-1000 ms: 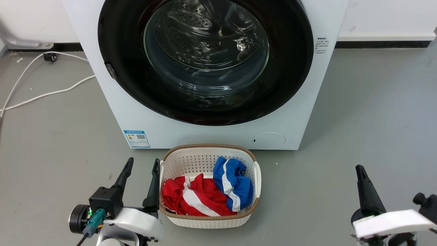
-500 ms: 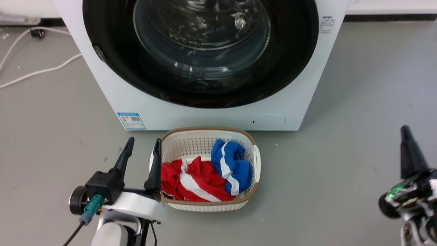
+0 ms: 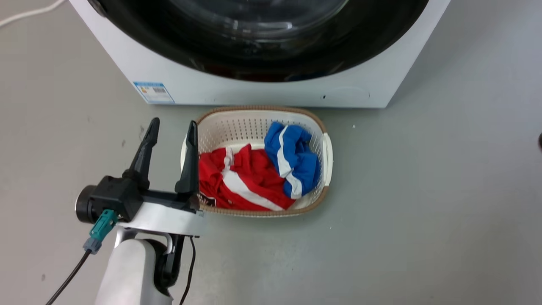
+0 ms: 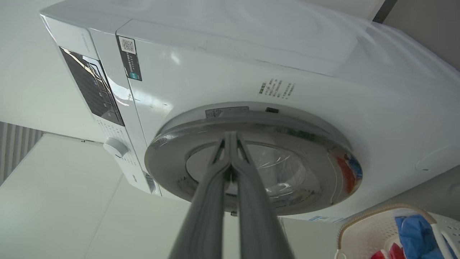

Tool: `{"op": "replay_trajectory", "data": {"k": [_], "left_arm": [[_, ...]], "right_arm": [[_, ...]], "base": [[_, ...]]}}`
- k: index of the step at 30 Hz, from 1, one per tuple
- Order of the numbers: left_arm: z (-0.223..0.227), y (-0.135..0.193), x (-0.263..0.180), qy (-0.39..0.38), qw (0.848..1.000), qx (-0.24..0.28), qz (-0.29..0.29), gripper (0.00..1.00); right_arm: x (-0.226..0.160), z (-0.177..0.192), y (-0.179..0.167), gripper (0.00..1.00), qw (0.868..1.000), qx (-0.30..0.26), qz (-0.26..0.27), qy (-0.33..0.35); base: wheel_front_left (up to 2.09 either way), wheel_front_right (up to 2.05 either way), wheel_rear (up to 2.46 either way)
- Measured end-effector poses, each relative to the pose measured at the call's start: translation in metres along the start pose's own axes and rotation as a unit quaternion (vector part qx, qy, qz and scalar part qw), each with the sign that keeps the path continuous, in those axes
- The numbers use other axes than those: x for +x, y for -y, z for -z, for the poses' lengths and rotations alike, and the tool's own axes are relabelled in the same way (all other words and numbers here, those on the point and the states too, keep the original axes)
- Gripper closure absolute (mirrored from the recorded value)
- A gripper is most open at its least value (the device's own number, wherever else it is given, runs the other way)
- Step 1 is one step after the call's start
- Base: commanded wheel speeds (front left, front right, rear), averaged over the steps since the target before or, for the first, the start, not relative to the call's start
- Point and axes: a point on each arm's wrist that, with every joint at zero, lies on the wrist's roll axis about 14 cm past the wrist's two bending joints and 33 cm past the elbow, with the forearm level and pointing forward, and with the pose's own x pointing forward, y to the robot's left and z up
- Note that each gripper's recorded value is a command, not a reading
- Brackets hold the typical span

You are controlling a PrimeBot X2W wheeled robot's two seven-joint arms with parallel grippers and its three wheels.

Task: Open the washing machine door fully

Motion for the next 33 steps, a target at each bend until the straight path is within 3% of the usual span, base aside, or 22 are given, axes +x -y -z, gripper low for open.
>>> {"op": "replay_trajectory", "data": {"k": [6,19,33], "left_arm": [[0.016,-0.003,0.011,-0.011,1.000,0.000,0.002,0.00],[0.039,-0.014,0.026,-0.026,1.000,0.004,-0.004,0.00],[0.053,-0.020,0.027,-0.040,0.999,0.002,-0.010,0.00]], "right_arm": [[0.055,0.007,-0.003,1.00,0.996,-0.057,0.012,-0.074],[0.158,0.065,-0.028,1.00,0.969,-0.148,0.003,-0.198],[0.184,0.104,-0.008,1.00,0.946,-0.184,0.038,-0.265]], "base": [[0.00,0.00,0.00],[0.00,0.00,0.00],[0.00,0.00,0.00]]}}
